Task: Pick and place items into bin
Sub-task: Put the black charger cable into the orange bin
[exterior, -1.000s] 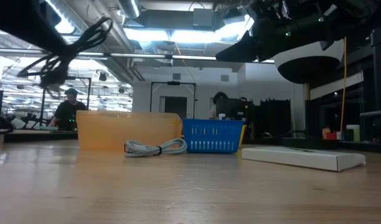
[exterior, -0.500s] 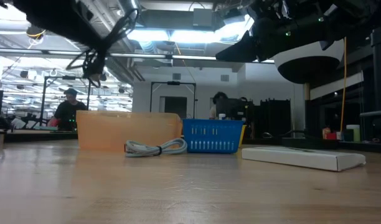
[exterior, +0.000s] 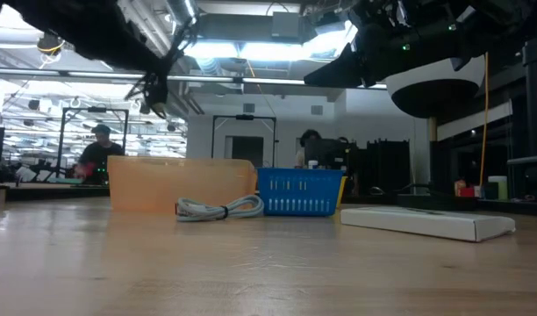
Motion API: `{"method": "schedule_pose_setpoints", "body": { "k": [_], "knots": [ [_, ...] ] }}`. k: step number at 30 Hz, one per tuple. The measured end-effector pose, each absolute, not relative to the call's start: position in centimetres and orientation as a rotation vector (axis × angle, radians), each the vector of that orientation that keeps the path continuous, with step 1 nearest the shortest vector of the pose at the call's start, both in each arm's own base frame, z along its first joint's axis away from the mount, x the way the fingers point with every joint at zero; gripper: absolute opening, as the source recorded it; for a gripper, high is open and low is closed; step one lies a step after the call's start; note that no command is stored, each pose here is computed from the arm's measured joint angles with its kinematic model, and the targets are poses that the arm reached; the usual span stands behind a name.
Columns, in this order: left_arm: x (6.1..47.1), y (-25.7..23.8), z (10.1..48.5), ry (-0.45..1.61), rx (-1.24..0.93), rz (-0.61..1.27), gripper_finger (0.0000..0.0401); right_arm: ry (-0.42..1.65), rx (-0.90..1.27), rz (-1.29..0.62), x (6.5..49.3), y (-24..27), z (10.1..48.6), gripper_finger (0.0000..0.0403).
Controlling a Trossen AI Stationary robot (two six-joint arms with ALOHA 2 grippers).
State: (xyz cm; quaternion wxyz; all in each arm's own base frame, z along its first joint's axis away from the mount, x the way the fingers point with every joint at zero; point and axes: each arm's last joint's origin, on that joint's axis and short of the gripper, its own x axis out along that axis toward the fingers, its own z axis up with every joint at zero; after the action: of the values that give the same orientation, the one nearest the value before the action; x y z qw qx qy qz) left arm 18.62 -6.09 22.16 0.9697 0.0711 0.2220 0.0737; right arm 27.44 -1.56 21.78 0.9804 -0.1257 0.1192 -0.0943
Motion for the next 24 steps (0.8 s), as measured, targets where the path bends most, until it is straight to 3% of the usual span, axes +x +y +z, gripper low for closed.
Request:
{"method": "schedule_pose_setpoints", "body": {
  "k": [11,24],
  "knots": [
    [19.1,-2.5,21.8,0.471,0.1,0.199,0.0013,0.241,-0.253,-0.191,27.4,-1.6,21.8,0.0007],
    [19.2,2.2,22.0,0.439,-0.038,0.465,0.0016,0.23,-0.229,-0.197,27.4,-1.6,21.9,0.0007]
  ]
}}
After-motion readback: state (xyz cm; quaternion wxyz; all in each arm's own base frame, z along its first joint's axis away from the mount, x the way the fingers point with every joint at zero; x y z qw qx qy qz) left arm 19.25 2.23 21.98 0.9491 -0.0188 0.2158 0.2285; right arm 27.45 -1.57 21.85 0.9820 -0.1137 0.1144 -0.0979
